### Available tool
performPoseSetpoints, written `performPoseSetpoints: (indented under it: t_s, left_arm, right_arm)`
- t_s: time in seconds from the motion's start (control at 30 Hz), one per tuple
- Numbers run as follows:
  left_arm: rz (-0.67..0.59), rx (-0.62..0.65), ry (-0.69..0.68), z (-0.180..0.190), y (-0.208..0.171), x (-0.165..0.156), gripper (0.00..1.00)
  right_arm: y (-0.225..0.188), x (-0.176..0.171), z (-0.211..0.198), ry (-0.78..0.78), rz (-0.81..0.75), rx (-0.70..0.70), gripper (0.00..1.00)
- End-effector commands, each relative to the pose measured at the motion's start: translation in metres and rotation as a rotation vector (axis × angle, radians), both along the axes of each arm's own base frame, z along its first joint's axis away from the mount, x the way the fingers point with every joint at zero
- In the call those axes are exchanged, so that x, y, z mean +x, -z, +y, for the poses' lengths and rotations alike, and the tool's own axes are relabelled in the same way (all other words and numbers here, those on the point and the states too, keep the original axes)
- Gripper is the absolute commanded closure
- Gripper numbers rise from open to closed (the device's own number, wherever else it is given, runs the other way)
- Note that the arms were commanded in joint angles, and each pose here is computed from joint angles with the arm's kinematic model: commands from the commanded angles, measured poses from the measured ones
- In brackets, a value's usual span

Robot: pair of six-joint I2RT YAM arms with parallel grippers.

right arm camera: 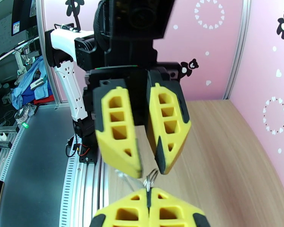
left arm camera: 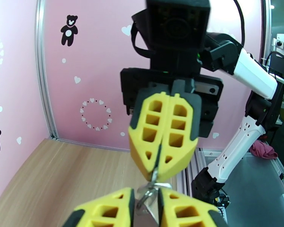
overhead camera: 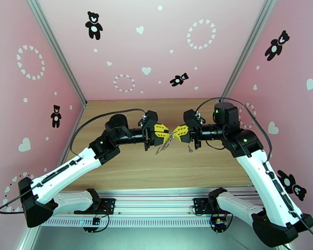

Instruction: Remove the keys from the keyring

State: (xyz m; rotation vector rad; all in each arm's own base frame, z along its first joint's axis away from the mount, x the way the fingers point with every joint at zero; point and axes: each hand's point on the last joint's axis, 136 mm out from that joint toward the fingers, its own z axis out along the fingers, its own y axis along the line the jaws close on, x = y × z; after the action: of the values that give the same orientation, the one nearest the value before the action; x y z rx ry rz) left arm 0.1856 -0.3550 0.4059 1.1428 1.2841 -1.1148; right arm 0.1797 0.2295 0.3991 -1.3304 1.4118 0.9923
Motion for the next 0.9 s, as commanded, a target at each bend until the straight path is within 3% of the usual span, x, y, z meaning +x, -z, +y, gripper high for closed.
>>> performPoseSetpoints:
  t_s: [0.0, 0.23, 0.87]
  left_arm:
    - [-0.105, 0.063, 0.022, 0.011, -0.008, -0.012, 0.72]
    - [-0.108, 0.175, 0.116, 0.003, 0.006, -0.018, 0.71]
    - [-0.117, 0.162, 0.083, -0.006, 0.011, 0.001, 0.73]
  right_arm:
    - [-0.010, -0.009, 0.001, -0.039, 0.005, 0.008, 1.00]
    - [-0.013, -0.013, 0.001, -0.066, 0.022, 0.009, 1.00]
    - [-0.013, -0.013, 0.003, -0.086, 0.034, 0.014, 1.00]
